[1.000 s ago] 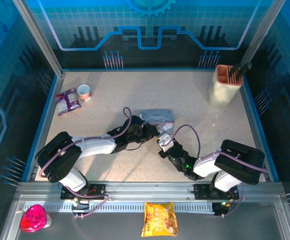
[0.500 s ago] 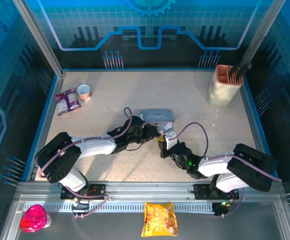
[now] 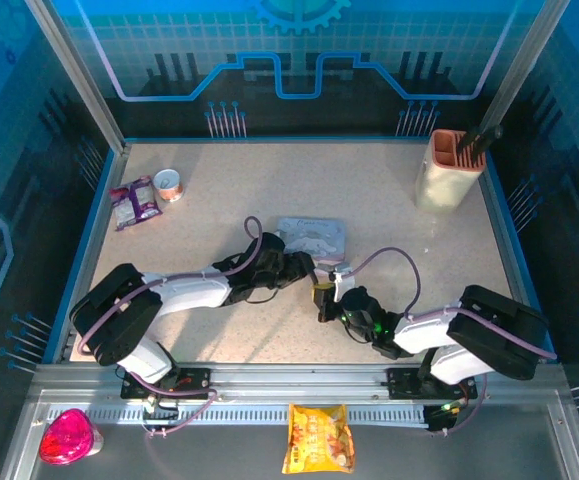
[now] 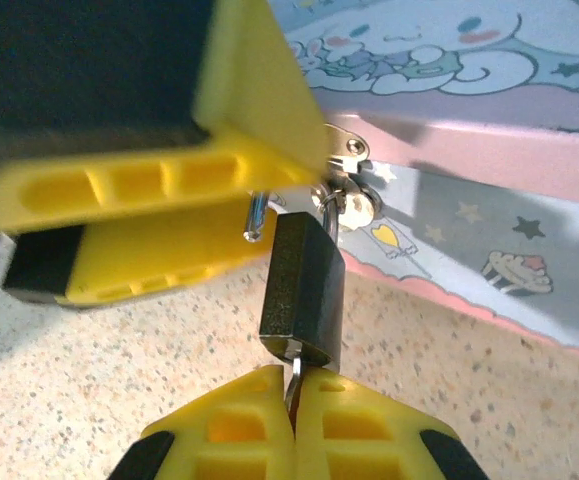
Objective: Unlock a padlock with a key
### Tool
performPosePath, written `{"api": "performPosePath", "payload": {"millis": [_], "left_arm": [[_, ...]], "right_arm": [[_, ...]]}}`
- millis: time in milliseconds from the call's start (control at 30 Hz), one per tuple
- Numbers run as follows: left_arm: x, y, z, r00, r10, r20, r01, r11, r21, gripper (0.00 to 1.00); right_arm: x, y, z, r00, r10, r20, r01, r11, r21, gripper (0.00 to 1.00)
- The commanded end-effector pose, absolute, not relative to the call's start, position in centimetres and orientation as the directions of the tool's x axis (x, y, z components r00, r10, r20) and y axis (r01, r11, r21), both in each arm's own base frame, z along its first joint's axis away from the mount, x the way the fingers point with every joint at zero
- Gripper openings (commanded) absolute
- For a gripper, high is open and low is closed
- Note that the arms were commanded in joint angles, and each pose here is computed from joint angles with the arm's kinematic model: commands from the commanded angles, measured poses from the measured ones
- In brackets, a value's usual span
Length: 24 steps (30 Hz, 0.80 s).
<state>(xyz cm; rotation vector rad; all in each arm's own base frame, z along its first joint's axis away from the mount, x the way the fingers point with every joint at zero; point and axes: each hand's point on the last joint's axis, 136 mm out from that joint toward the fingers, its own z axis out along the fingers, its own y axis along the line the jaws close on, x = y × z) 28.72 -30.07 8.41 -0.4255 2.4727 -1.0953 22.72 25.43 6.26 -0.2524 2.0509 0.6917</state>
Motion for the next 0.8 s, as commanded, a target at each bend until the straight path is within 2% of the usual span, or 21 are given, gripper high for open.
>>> {"api": "performPosePath", "payload": {"millis": [0,167,467,567,767], "left_arm": [[29.3,-28.3,8.1,-0.860,-0.436,-0.264,-0.135,0.695,-0.706,0.55],[29.8,-25.8,8.3,-0.841,-0.434,-0.322,-0.150,0.760,-0.633,0.66],[32.9,-21.2,9.1,-0.811,-0.380,-0.445,-0.144,0.867,-0.477,0.77],[34.3,-21.6,8.7,-0.827,-0.322,-0.461,-0.108,0.896,-0.432,0.80],[35.8,-23.6,7.1,-0.870,-0.250,-0.425,-0.058,0.908,-0.416,0.80]], "right_arm": [[23.1,25.5,6.2,-0.575,0.179,-0.798,-0.381,0.805,0.455,0.00],[23.3,25.3,4.5,-0.621,0.241,-0.746,-0.325,0.787,0.525,0.00],[23.6,24.9,3.8,-0.617,0.276,-0.737,-0.302,0.782,0.546,0.00],[23.8,24.7,3.9,-0.614,0.258,-0.746,-0.297,0.800,0.522,0.00],[24.5,24.3,4.5,-0.611,0.267,-0.745,-0.281,0.807,0.519,0.00]]}}
